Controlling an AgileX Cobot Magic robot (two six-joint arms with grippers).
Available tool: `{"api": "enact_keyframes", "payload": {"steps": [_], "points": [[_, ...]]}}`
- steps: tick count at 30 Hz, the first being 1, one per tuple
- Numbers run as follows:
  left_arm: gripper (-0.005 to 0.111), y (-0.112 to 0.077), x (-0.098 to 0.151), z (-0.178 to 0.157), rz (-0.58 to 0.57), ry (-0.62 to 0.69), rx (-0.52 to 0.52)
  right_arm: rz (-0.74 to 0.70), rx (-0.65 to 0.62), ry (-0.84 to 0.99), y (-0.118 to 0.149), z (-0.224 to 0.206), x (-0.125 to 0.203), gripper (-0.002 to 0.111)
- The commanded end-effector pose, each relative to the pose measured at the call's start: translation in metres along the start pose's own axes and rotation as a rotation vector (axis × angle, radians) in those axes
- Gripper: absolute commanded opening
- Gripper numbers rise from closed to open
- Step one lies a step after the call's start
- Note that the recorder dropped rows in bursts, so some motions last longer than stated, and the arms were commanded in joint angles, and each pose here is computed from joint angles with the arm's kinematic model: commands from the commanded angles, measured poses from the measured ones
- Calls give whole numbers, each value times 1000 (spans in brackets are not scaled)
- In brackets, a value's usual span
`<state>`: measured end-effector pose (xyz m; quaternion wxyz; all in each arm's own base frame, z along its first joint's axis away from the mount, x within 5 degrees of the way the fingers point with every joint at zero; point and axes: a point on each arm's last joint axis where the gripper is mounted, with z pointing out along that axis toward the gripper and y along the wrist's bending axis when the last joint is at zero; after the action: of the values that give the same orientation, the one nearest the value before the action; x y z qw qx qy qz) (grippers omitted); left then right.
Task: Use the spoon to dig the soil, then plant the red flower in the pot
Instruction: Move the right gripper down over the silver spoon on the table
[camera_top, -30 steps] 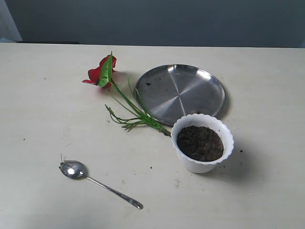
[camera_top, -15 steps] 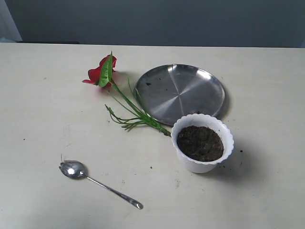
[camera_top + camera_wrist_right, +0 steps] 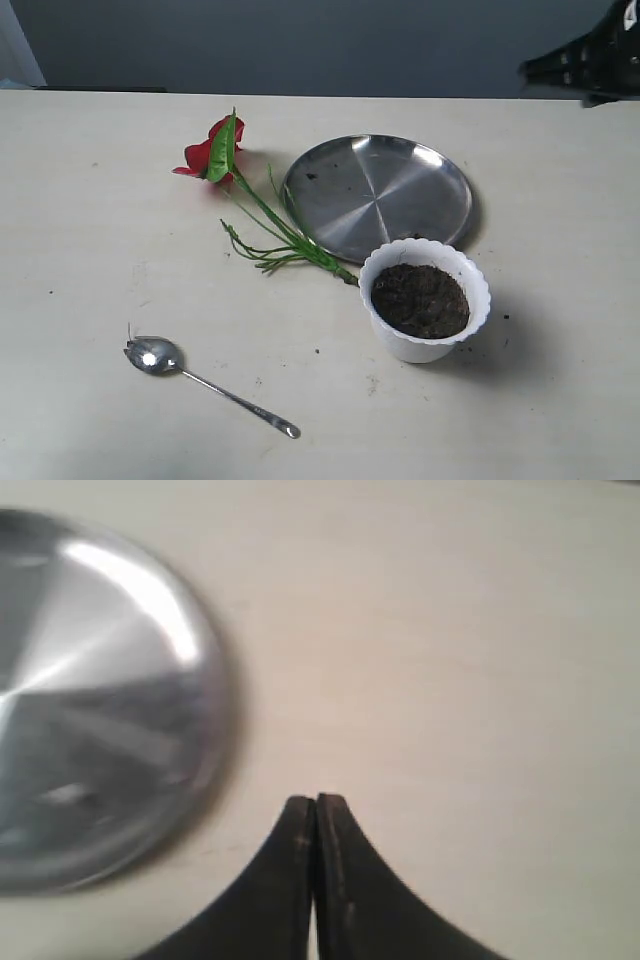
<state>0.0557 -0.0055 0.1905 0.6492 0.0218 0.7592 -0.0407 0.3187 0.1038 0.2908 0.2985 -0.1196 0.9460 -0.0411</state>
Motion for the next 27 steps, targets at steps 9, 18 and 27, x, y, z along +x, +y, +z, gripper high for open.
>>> {"api": "enact_keyframes", "payload": {"steps": [9,18,27], "points": [[0,0,-2,-1,-7,-18,5,-483,-623,71,172,-28,43,29],[0,0,-2,-1,-7,-18,5,-698,-709,115,261,-22,86,44],[0,0,-2,-1,-7,-18,5,-804,-711,177,311,3,102,50]]}}
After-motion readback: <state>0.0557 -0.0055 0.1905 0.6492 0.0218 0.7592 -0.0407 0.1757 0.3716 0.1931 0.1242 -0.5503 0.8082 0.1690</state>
